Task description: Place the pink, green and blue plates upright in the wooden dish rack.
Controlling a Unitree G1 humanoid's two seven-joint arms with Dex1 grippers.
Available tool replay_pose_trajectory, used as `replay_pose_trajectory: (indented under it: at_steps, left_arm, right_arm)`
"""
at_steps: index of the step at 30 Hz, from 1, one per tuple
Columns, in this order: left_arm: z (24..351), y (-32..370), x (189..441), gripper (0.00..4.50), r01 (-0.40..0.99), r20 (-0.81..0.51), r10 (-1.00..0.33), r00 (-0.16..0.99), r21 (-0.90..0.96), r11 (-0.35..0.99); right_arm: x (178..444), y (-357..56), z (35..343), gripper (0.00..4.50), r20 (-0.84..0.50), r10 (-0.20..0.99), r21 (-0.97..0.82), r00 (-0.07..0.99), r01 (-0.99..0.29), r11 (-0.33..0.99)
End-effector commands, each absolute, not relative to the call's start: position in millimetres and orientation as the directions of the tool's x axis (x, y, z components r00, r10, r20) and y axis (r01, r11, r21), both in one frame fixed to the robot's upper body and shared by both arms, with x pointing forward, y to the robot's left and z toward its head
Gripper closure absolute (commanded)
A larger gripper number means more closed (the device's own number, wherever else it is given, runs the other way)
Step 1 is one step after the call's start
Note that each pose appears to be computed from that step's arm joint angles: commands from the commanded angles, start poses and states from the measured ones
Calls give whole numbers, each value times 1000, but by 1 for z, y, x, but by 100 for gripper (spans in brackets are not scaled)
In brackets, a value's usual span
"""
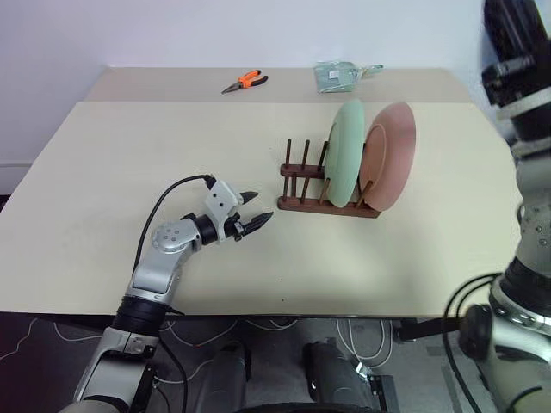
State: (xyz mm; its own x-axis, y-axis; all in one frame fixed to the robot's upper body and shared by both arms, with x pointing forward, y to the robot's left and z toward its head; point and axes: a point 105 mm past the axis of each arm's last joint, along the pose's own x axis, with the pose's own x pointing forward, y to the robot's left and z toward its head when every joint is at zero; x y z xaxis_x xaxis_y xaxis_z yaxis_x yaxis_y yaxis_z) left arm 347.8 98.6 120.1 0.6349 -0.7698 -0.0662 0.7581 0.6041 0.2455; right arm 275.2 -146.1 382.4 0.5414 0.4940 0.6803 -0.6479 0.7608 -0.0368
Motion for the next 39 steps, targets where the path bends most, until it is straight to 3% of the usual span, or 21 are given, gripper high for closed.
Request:
replay_pose_trajectory:
  at_steps: [1, 5, 8, 12, 26, 27, 29, 34, 39]
  left_arm:
    - [132, 101, 349, 151, 737, -24, -763, 646, 278, 616]
    - [132, 104, 350, 151, 731, -24, -756, 654, 279, 623]
    - [131, 106, 350, 151, 725, -28, -750, 661, 284, 628]
    - [132, 108, 349, 151, 722, -27, -748, 663, 285, 630]
    - [132, 108, 346, 151, 735, -25, -761, 649, 281, 617]
    - [132, 107, 346, 151, 736, -25, -762, 647, 280, 616]
    - [132, 107, 345, 151, 739, -25, -765, 644, 281, 613]
    - [133, 105, 343, 151, 745, -17, -771, 636, 275, 608]
    - [133, 105, 341, 151, 746, -17, -772, 635, 270, 608]
  right_arm:
    - [248, -98, 379, 447, 682, 614, 62, 397, -868, 492]
    - [258, -73, 360, 447, 663, 592, 276, 458, -885, 376]
    - [285, -56, 325, 447, 563, 552, 485, 616, -786, 383]
    - [299, -39, 292, 447, 443, 563, 529, 698, -710, 464]
    - [327, -46, 275, 447, 351, 489, 594, 798, -594, 543]
    - [330, -47, 276, 397, 347, 486, 597, 802, -589, 545]
    - [336, -49, 278, 353, 344, 476, 589, 810, -581, 562]
    - [346, -56, 291, 101, 354, 447, 504, 821, -570, 649]
    - [347, -60, 304, 101, 386, 458, 335, 801, -584, 740]
